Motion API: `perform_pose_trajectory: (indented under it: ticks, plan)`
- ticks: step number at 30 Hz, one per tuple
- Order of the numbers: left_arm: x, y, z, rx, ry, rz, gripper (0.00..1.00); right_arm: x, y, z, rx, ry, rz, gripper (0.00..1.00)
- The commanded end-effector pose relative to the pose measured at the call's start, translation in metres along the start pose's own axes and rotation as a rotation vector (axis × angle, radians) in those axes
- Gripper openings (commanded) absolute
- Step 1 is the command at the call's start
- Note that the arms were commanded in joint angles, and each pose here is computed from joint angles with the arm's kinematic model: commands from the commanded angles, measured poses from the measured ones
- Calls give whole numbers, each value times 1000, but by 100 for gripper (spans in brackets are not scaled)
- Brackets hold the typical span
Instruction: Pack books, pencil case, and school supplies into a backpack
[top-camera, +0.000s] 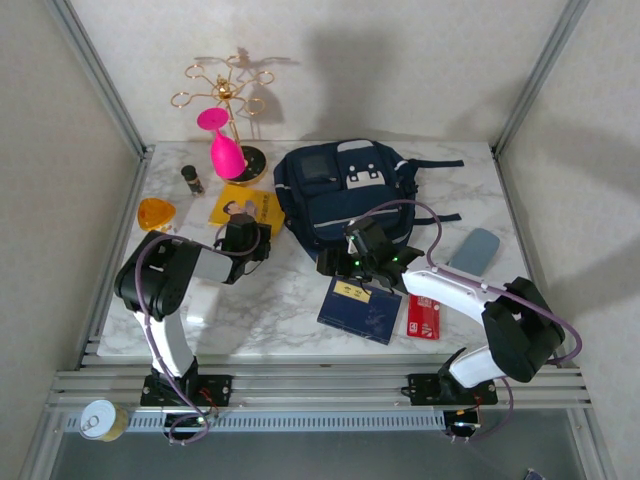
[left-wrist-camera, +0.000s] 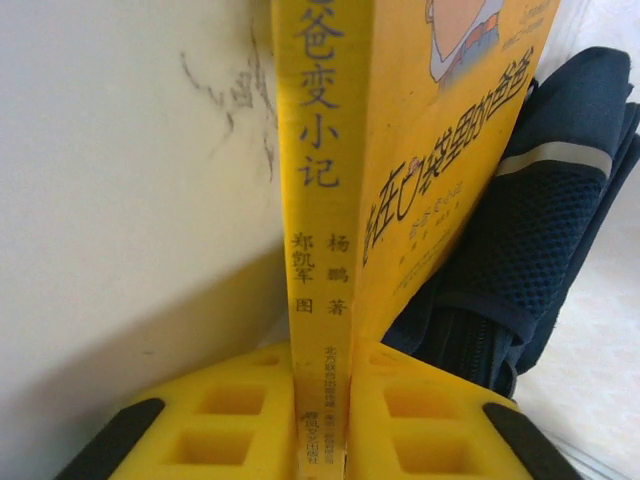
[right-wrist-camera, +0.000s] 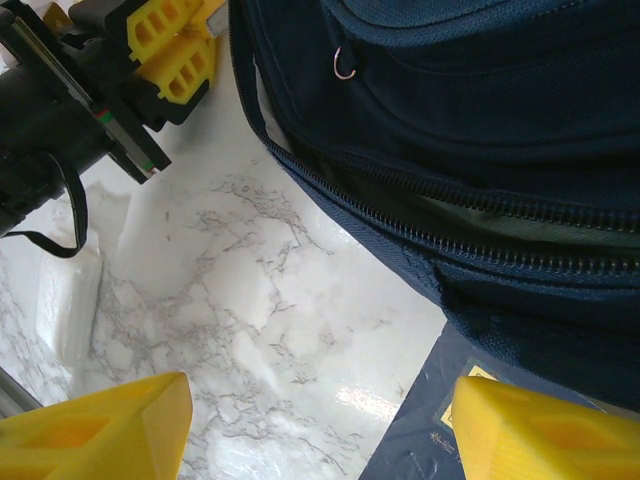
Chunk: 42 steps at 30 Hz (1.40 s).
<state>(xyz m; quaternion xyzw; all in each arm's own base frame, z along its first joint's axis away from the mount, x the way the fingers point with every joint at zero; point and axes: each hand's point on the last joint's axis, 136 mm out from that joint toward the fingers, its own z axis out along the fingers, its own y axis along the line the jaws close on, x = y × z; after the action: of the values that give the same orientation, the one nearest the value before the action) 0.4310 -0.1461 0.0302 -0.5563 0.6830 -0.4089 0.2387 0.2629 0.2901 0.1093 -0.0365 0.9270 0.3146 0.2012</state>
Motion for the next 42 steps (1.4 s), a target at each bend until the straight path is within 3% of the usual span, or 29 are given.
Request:
perform_pose_trajectory:
  ticks: [1,4,13,17,23,32,42]
  plan:
    - [1,-9,-4,43,8,-9,8,-13,6,-8,2,-43,-22,70]
    - [0,-12,-15,44,-5,8,0,-16,7,-11,0,-52,-36,71]
    - [1,-13,-66,23,-21,110,0,-32,15,-31,-41,-82,-56,78]
    - [3,-11,-105,-35,-43,253,0,-44,21,-52,-85,-110,-39,89]
    - [19,-51,-171,22,-25,490,0,-52,38,-87,-176,-106,-4,99]
    - [109,-147,-233,298,202,707,0,-76,33,-128,-293,-145,96,99]
    - [213,-232,-267,627,482,878,0,-119,33,-194,-536,-222,165,99]
